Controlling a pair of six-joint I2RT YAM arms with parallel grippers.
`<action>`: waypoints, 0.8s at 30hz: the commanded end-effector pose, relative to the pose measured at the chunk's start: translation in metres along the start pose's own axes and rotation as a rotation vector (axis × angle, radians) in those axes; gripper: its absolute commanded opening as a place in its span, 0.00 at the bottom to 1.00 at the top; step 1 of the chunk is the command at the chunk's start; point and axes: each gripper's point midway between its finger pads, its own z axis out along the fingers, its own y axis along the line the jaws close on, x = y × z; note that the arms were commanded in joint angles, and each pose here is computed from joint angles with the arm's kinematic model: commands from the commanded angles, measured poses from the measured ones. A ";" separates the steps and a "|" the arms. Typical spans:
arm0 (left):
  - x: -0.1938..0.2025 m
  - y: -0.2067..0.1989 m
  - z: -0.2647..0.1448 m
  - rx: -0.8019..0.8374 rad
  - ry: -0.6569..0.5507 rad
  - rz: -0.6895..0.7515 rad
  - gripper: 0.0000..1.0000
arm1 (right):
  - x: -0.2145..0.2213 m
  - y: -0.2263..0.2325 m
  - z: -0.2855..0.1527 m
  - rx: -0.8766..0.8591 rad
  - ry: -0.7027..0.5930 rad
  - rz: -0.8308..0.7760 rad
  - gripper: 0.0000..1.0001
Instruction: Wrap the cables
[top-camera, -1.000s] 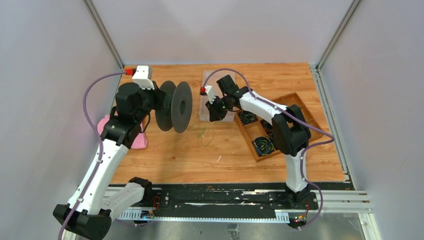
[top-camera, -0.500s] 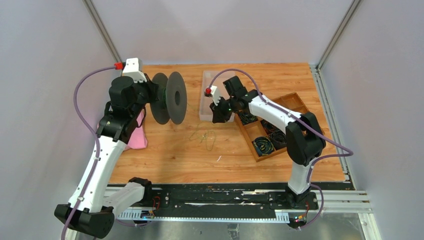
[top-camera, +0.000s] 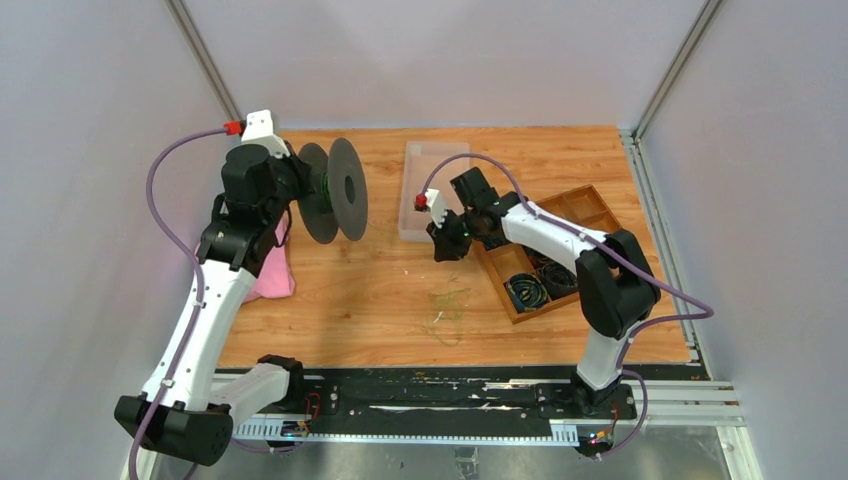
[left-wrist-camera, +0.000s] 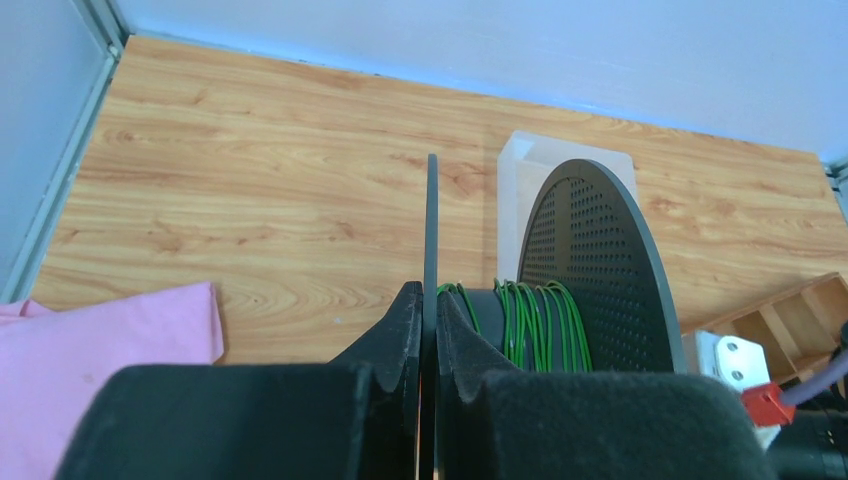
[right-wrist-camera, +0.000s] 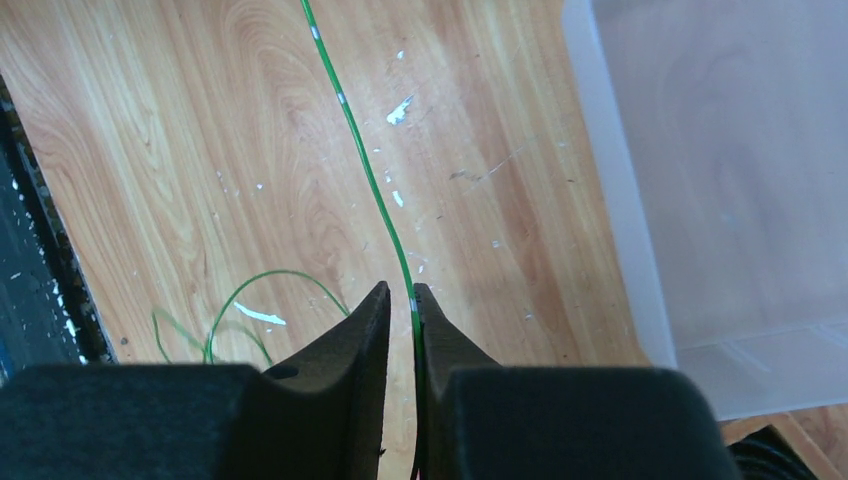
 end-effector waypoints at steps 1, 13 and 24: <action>-0.049 -0.004 -0.002 -0.005 -0.149 -0.057 0.00 | 0.005 0.027 0.000 -0.043 0.018 -0.051 0.13; -0.048 0.010 0.013 -0.081 -0.163 -0.060 0.00 | 0.011 0.100 0.018 -0.131 0.045 -0.218 0.01; -0.048 0.027 0.021 -0.165 -0.193 -0.006 0.00 | -0.005 0.167 0.028 -0.228 0.034 -0.367 0.01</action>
